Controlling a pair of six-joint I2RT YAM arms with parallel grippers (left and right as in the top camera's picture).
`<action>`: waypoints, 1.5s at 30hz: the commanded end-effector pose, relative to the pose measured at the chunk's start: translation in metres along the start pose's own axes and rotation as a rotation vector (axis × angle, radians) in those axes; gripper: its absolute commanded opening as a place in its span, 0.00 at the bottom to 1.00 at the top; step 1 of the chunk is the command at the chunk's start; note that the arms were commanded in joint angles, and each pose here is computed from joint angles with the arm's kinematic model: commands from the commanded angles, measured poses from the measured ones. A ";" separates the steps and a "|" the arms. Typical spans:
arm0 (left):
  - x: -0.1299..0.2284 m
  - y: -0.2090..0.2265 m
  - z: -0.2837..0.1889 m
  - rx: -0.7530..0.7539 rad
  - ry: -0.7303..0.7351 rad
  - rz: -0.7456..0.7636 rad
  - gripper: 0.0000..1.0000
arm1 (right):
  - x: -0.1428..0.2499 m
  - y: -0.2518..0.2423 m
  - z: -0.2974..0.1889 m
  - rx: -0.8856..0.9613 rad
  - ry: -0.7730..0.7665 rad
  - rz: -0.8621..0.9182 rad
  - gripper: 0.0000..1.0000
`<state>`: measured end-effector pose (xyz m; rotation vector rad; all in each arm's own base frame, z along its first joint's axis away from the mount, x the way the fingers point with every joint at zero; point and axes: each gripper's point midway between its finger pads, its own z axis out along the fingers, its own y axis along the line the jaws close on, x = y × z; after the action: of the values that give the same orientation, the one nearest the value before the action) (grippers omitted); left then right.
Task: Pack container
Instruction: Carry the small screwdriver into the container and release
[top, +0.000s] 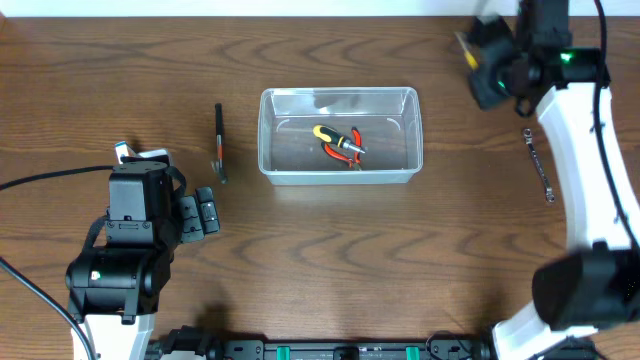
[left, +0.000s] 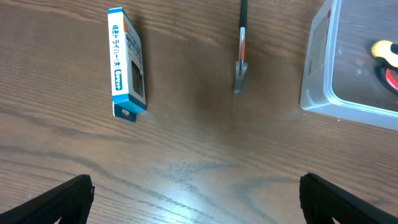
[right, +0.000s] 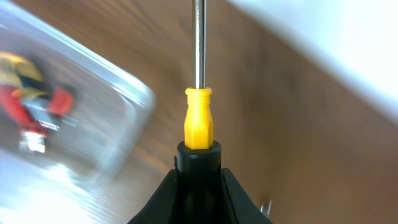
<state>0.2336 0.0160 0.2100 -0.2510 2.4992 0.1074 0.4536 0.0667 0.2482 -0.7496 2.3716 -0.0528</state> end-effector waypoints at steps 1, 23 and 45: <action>-0.005 0.001 -0.005 -0.006 -0.017 -0.002 0.98 | -0.019 0.068 0.006 -0.127 -0.026 -0.322 0.01; -0.005 0.001 -0.005 -0.006 -0.017 -0.002 0.98 | 0.071 0.164 0.164 -0.447 0.292 -0.591 0.13; -0.005 0.001 -0.005 -0.006 -0.017 -0.002 0.98 | -0.012 0.001 -0.018 0.073 0.091 -0.067 0.99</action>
<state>0.2335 0.0160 0.2100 -0.2510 2.4996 0.1075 0.4521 0.1354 0.2216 -1.1701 2.3503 -0.0827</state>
